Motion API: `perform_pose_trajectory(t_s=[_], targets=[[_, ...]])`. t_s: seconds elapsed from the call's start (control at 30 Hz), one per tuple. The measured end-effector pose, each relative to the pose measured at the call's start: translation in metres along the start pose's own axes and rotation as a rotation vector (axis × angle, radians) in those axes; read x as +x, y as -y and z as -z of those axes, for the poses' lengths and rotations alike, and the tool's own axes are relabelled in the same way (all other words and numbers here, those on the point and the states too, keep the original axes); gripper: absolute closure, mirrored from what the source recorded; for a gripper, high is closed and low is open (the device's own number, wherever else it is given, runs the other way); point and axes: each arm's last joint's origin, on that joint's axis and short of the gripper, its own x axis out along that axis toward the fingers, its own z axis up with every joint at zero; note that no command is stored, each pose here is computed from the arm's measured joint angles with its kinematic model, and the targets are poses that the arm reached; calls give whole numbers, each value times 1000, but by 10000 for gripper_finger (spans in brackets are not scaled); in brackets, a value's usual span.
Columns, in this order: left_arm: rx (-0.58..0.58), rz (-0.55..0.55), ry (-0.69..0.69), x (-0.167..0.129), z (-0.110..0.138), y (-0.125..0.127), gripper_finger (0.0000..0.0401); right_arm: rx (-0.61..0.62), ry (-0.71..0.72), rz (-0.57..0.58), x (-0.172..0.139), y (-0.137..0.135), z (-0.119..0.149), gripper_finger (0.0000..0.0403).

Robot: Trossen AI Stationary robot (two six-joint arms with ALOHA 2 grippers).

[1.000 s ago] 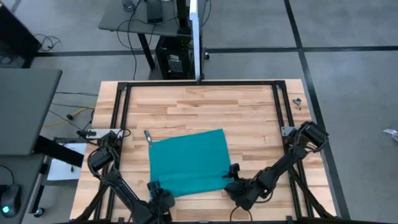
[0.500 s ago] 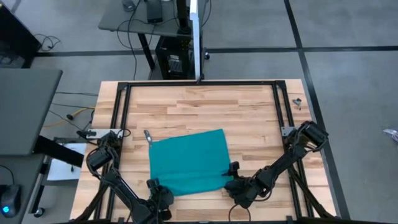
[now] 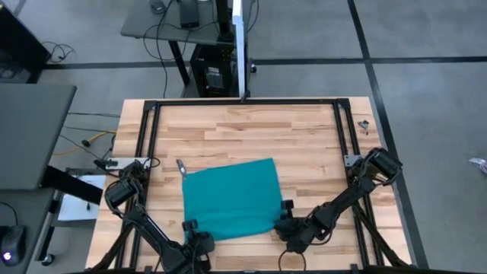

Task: Roll towel
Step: Roll the blue towel

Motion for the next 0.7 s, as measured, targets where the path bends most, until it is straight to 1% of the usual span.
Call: perform_pose_trajectory(t_s=[0.07, 0.13, 0.23, 0.3, 0.4, 0.47, 0.53, 0.6, 0.7], targets=[[-11, 24, -11, -8, -4, 2, 398, 14, -7, -43, -3, -2, -3, 389], [-54, 92, -21, -17, -9, 4, 399, 56, -6, -81, -8, -2, -7, 390], [-140, 261, -64, -35, -14, 8, 400, 109, -22, -166, -18, -2, -11, 397], [-178, 359, -92, -44, -15, 5, 400, 142, -24, -233, -25, -1, -15, 397], [-286, 550, -57, -49, -14, 10, 400, 190, -56, -299, -29, 0, -14, 399], [-336, 606, -42, -50, -12, 7, 401, 207, -77, -334, -30, 0, -12, 400], [-394, 667, -37, -51, -12, 3, 401, 209, -103, -396, -33, -1, -13, 400], [-422, 702, -46, -51, -10, -2, 401, 220, -119, -441, -34, -1, -15, 401], [-460, 750, -63, -53, -8, -12, 401, 247, -122, -488, -39, 8, -22, 401]])
